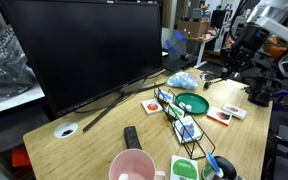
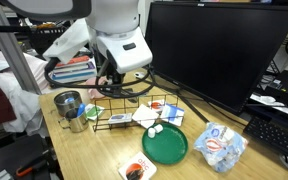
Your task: Put the silver pincers in the pink pot
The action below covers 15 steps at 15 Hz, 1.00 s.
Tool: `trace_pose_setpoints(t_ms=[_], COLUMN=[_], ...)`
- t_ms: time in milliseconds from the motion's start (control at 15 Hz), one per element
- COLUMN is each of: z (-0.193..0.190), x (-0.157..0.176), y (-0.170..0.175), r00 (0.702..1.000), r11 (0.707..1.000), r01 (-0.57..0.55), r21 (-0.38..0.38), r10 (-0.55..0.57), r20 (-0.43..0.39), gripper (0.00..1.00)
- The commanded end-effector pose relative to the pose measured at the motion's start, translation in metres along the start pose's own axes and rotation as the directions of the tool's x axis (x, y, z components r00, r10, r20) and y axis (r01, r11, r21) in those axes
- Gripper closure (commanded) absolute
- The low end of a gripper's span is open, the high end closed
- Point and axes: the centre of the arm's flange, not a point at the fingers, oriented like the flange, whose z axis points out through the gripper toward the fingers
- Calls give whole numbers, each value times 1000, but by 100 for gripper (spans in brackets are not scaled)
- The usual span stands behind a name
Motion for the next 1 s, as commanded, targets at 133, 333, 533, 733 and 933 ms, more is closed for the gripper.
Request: trace_pose_setpoints(t_ms=[133,333,533,733,933], z=[-5,10,27,39,42], x=[-49,-87,-121,-144,-153], y=[-12,-36,-58,-74,-70], r00=[968,913,847,792,799], r11=[978,940,890,844,841], r01=[206,340,455,536,540], r21=[37,25,11,8,-16], r10=[-209,-336,-437,-505,-506], r20=[140,232,302,342,324], gripper=[99,99,99,99,99])
